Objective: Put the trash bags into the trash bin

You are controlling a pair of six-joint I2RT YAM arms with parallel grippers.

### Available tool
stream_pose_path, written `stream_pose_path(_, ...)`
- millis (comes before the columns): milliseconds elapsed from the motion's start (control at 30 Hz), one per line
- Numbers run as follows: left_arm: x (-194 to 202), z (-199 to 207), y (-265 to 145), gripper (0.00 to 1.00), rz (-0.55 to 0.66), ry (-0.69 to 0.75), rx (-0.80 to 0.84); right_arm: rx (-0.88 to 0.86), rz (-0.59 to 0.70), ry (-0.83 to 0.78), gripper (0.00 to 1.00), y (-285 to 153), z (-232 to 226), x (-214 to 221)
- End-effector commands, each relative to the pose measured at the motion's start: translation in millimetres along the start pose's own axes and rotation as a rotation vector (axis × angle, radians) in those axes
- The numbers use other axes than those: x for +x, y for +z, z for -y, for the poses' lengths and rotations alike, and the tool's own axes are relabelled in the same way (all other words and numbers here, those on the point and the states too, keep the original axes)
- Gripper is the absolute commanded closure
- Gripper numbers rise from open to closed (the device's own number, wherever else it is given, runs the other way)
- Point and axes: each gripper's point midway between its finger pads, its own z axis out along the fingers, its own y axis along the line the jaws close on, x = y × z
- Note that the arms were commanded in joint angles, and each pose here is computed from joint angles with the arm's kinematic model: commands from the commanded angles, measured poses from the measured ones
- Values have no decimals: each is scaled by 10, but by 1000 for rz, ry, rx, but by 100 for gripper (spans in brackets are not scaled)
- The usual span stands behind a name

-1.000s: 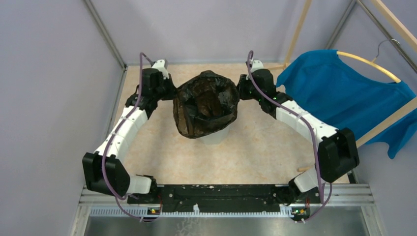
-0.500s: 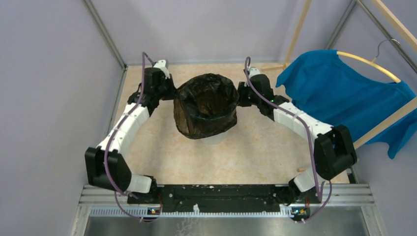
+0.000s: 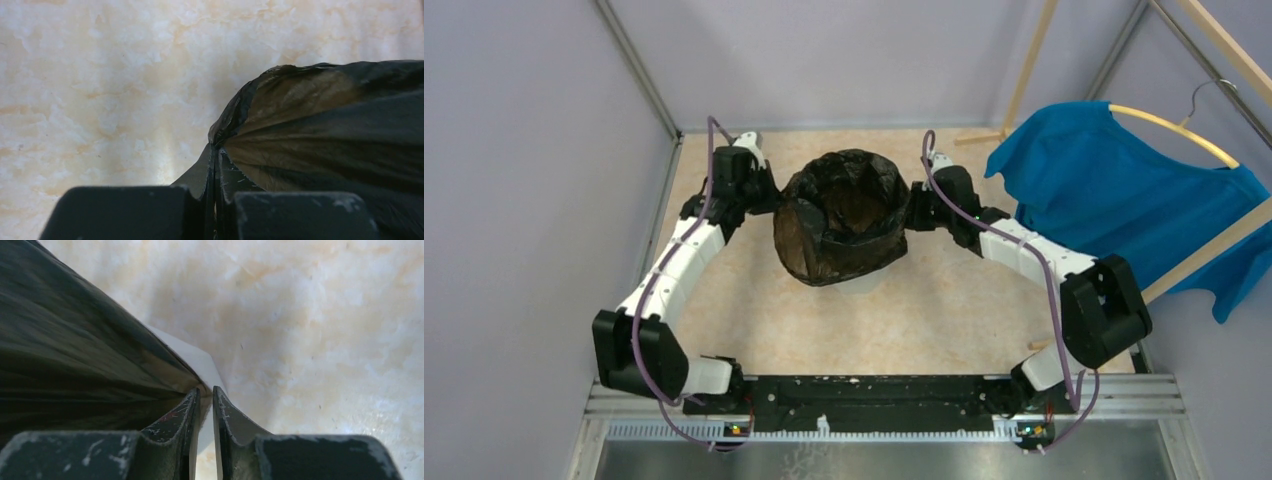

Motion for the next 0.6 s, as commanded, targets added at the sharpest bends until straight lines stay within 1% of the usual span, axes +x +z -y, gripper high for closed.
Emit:
stream_pose_path(0,-135,75,-223,100,104,-34,44,-29,47,4,84,-56,-69,-168)
stream_pose_path(33,-128,5,-261,97,107,-27,5,-28,56,-5,83,-107,-88,-228)
stream_pose_path(133,-228,-306,-525,81,148,20,-180,-4,92,-37,68,-313,-138,-446)
stream_pose_path(167,-292,-382,-646,66,178,42,-227,14,105,-50,60,-393,-127,-507)
stream_pose_path(200,-339,-436,-779,55,204,61,-261,34,115,-62,54,-479,-116,-551)
stream_pose_path(233,-366,-486,-901,40,226,69,-293,60,122,-75,48,-557,-87,-584)
stream_pose_path(267,-376,-509,-1027,28,246,68,-307,77,125,-85,43,-641,-70,-604)
stream_pose_path(300,-366,-506,-1123,19,260,59,-305,117,136,-88,38,-723,-8,-632)
stream_pose_path(333,-343,-487,-1201,14,268,41,-294,140,142,-90,35,-801,27,-642)
stream_pose_path(433,-154,-354,-1308,6,257,-36,-201,164,144,-84,26,-998,88,-576)
stream_pose_path(567,301,-139,-1295,5,180,-131,-31,62,130,-44,20,-1203,-27,-384)
